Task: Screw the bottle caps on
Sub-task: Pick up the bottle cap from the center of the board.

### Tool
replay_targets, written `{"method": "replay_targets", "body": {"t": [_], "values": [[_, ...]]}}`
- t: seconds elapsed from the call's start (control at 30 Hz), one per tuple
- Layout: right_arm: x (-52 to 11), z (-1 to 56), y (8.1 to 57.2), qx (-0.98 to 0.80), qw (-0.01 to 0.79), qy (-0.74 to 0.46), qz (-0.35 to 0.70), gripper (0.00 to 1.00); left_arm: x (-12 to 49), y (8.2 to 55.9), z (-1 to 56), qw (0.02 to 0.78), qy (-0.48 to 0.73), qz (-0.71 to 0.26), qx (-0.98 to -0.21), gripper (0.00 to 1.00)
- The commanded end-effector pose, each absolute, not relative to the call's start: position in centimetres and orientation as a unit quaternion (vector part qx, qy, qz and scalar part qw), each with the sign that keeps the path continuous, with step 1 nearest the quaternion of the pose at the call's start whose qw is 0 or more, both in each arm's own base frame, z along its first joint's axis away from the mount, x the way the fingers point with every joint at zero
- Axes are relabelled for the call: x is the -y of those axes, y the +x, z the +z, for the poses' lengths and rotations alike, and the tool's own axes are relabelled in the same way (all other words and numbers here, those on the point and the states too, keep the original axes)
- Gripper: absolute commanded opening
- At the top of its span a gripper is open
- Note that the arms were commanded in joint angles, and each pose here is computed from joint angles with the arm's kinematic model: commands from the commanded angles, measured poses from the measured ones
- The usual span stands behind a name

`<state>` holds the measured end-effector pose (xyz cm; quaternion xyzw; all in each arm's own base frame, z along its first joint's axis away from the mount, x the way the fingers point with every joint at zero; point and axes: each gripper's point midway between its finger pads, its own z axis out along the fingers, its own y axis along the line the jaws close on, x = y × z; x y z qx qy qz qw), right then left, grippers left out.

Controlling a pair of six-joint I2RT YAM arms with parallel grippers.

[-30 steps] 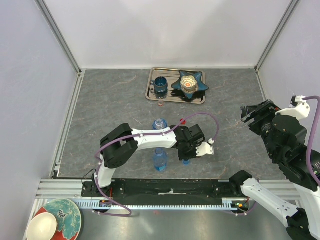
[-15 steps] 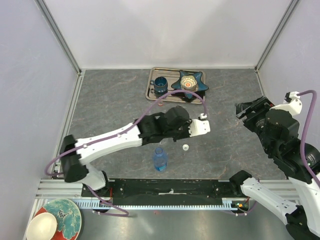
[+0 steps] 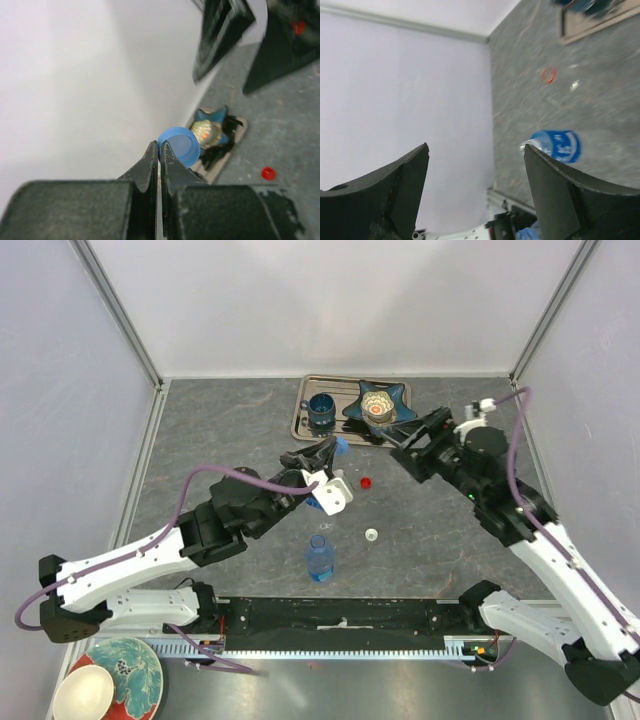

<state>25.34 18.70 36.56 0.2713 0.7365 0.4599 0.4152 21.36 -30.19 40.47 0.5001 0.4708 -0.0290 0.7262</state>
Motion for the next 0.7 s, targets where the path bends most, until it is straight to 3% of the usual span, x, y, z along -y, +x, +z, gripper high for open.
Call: {"method": "replay_targets", "body": {"t": [0.0, 0.17, 0.3, 0.67], "values": [[-24.3, 43.5, 24.2, -0.63, 0.342, 0.203, 0.667, 0.85, 28.4, 21.8, 45.7, 0.805, 0.433, 0.025, -0.405, 0.02], [-26.2, 44.4, 24.7, -0.57, 0.268, 0.202, 0.75, 0.83, 29.1, 20.4, 46.7, 0.829, 0.442, 0.019, -0.342, 0.02], [-26.4, 45.5, 24.5, -0.543, 0.263, 0.185, 0.776, 0.82, 29.9, 19.2, 45.5, 0.83, 0.468, 0.009, -0.303, 0.02], [-27.8, 42.8, 22.7, -0.572, 0.217, 0.139, 0.779, 0.78, 31.4, 19.5, 44.7, 0.826, 0.476, 0.001, -0.303, 0.02]]}}
